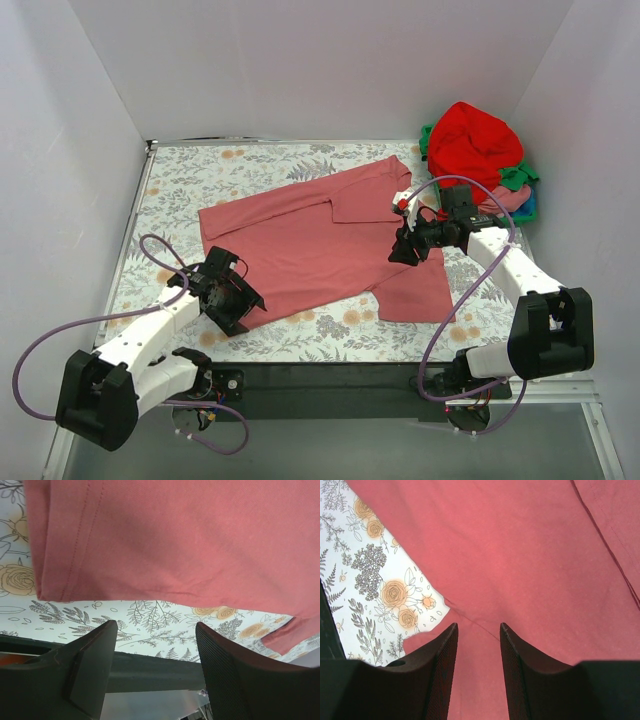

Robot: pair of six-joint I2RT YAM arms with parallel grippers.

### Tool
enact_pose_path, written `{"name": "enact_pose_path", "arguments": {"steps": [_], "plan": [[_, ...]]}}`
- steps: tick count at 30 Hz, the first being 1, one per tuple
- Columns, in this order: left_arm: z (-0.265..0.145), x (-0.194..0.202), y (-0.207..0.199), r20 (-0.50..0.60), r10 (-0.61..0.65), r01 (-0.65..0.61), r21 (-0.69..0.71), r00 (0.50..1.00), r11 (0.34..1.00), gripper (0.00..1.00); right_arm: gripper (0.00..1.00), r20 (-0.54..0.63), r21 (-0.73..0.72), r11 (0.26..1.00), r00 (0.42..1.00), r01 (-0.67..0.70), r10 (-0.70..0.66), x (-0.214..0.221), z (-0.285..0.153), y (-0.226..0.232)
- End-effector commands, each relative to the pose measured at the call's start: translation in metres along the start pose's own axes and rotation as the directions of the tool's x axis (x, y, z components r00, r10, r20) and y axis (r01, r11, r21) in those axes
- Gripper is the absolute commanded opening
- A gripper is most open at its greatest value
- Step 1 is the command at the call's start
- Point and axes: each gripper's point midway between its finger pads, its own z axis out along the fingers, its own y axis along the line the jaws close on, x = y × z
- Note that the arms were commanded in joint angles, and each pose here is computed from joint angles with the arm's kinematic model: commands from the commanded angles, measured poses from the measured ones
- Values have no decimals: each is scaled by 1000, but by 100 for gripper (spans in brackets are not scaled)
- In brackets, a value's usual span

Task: Fold and stack the t-shirts
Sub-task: Fold the tshirt

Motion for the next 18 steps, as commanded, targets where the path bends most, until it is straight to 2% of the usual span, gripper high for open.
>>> {"name": "enact_pose_path", "arguments": {"steps": [1,18], "plan": [[-5,-7,-2,37,-24,25,-21,999,999,62,46,18,-3,1000,999,27,-27,-2,1,-2],[-15,-41,6,214,-70,93,-100,974,991,59,46,18,1,999,999,32,-32,-2,1,-4]]}}
